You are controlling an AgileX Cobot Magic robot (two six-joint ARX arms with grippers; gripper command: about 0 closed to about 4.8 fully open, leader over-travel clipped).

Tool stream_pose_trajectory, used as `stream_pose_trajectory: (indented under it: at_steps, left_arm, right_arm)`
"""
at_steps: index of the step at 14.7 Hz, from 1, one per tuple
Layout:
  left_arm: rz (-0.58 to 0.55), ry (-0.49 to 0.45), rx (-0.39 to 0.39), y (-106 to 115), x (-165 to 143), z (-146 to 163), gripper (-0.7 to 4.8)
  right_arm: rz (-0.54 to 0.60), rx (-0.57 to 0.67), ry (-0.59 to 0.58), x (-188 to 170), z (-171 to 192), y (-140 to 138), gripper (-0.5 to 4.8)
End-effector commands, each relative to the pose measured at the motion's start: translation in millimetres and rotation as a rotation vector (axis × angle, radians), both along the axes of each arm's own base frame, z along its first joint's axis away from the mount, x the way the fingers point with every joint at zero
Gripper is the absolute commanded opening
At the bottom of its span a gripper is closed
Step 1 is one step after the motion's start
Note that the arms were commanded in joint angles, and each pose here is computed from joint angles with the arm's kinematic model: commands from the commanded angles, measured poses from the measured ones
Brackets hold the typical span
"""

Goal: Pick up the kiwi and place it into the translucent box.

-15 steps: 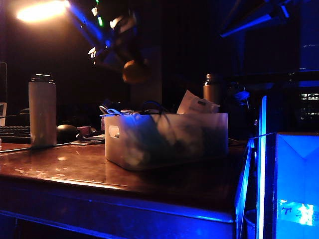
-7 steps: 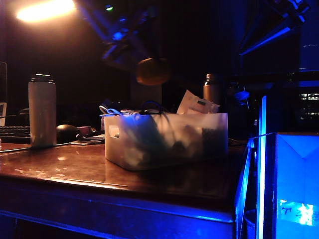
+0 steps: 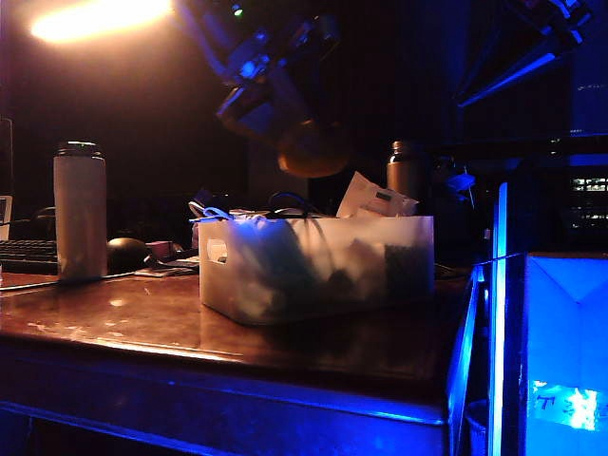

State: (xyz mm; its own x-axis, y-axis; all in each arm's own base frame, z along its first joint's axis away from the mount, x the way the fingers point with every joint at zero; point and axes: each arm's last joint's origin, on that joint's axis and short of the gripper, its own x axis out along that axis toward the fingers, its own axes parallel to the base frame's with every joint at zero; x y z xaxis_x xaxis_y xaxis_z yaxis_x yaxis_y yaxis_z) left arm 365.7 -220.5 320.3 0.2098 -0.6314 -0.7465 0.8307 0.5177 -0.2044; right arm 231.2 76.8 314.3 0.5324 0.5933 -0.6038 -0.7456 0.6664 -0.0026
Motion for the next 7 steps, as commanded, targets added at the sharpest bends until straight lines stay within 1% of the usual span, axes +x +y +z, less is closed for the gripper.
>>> stream_pose_trajectory:
  at_steps: [1,3,4,5,6,7]
  left_arm:
    - [0.062,-0.051,0.088,2.8,1.5,0.6,4.79]
    - [0.067,-0.057,0.094,2.9,1.8,0.6,4.79]
    - [0.066,-0.058,0.093,2.9,1.8,0.8,4.37]
    - [0.066,-0.059,0.092,2.9,1.7,1.1,2.11]
    - [0.066,-0.059,0.091,3.0,1.6,1.4,0.22]
    - [0.066,-0.06,0.09,3.5,0.7,2.8,-0.06]
  right_arm:
    - [0.004,0.003,-0.013,-0.7,2.7,0.1,-0.01]
    - [0.003,0.004,-0.014,-0.8,3.0,0.1,-0.01]
    - [-0.001,0.009,-0.01,-0.8,3.0,0.1,-0.01]
    - [-0.004,0.011,-0.009,-0.8,3.2,0.1,-0.01]
    - [-0.006,0.014,-0.012,-1.0,3.8,0.0,-0.01]
    - [-0.026,0.014,-0.019,-1.8,5.7,-0.6,-0.01]
